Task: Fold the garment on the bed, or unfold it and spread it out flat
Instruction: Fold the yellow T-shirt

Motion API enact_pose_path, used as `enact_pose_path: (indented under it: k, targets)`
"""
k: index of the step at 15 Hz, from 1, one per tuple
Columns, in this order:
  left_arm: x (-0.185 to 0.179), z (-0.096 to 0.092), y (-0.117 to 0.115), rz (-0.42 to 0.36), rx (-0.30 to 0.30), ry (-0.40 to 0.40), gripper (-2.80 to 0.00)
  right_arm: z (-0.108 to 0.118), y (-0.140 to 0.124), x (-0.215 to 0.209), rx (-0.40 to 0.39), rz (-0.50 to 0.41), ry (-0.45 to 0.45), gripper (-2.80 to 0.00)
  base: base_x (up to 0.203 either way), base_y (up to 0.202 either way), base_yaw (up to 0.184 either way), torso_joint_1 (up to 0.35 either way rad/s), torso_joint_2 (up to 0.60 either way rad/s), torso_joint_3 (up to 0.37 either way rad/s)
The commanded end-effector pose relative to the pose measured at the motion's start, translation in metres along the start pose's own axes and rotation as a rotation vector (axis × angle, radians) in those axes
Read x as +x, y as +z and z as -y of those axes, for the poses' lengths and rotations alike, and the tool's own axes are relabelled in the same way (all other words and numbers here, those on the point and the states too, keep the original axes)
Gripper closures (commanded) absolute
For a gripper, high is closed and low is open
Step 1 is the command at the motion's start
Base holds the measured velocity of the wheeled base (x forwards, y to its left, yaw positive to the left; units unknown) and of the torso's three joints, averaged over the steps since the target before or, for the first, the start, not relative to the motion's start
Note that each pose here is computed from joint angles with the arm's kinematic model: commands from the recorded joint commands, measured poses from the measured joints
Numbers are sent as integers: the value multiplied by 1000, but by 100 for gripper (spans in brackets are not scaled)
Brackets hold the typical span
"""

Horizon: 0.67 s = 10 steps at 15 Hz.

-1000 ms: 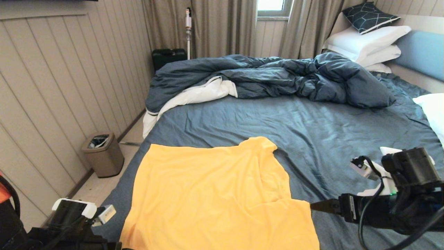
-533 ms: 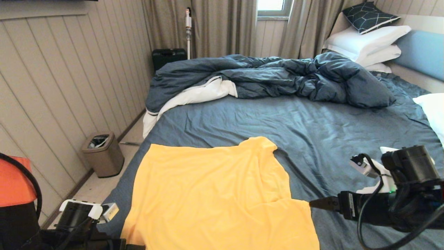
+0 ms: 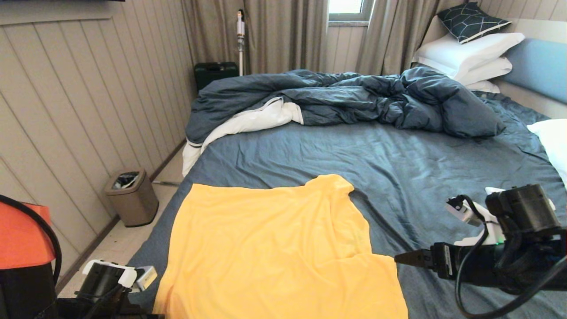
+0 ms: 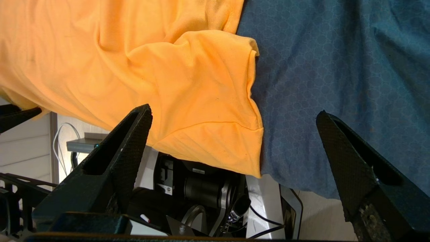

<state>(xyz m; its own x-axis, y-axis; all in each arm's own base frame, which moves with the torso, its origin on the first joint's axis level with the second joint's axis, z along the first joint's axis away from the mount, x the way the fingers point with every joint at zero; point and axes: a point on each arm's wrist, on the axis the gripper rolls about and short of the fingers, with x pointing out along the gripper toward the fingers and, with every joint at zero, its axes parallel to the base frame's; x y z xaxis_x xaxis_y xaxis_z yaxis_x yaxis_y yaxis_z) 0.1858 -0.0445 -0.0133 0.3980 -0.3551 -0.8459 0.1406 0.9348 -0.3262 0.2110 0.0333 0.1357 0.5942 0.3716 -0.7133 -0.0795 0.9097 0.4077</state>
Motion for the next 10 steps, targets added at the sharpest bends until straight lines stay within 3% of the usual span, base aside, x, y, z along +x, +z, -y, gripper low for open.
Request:
enact_pose_path:
  k: [1, 10]
  targets:
    - [0, 2, 0, 4, 4, -7, 0, 0, 0, -1, 1, 1, 3, -280, 0, 0, 0, 0, 0, 0]
    - [-4, 2, -4, 37, 7, -18, 0, 11, -13, 3, 40, -44, -31, -280, 0, 0, 0, 0, 0, 0]
